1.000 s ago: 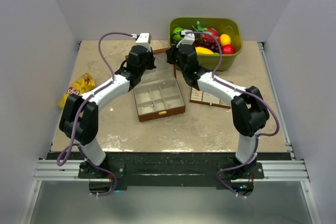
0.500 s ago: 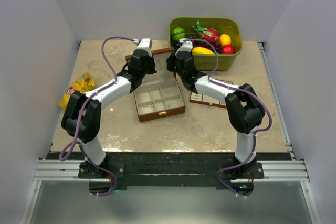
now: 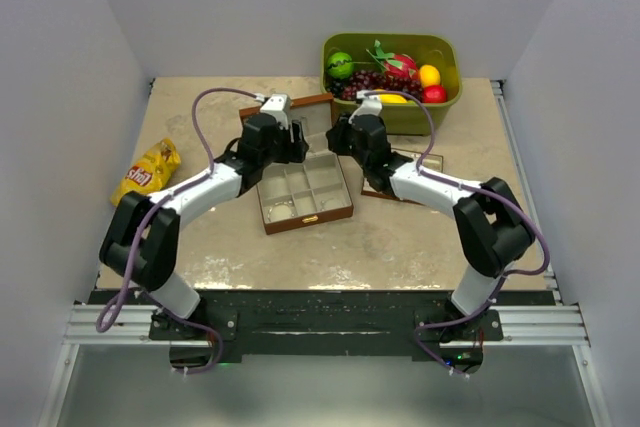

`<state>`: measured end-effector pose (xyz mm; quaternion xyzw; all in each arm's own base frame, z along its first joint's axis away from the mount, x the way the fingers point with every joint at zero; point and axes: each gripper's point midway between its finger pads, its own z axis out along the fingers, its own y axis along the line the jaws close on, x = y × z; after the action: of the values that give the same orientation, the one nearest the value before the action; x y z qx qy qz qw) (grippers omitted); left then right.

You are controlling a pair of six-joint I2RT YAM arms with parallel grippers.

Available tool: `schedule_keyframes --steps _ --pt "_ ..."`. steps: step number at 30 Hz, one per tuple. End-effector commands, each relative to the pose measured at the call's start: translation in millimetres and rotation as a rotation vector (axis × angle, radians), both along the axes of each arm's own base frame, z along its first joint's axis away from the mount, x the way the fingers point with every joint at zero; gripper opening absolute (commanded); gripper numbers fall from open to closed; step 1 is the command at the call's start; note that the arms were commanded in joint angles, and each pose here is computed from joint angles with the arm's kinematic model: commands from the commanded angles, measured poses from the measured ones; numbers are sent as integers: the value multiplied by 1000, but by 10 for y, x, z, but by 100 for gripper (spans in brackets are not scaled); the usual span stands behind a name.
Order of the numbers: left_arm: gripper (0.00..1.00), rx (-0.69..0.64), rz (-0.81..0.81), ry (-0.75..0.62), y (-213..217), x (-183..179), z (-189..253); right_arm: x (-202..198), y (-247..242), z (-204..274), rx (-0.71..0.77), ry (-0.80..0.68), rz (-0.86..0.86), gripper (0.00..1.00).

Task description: Organize the mixed jewelry

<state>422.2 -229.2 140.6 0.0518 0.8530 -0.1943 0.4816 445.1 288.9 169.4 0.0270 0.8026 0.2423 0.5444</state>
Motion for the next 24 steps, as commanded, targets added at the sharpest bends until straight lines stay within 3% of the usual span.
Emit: schedule_keyframes --steps 1,11,15,19,22,23,24 --pt "68 -70 -2 -128 34 -87 580 -170 -108 -49 -13 56 7 31" --pt "88 -43 -4 -239 324 -490 1106 -437 -181 -650 -170 225 52 33" --pt "100 12 21 -225 491 -623 1080 -485 -215 -882 -236 277 49 34" --pt "100 59 57 -213 635 -691 1018 -546 -221 -1044 -273 314 57 34" --pt "100 77 70 -200 699 -739 936 -590 -223 -1055 -288 315 61 28" --pt "99 82 68 -202 705 -753 936 -616 -240 -1063 -301 312 65 16" --pt "99 87 67 -196 713 -768 908 -633 -239 -1019 -303 301 68 11"
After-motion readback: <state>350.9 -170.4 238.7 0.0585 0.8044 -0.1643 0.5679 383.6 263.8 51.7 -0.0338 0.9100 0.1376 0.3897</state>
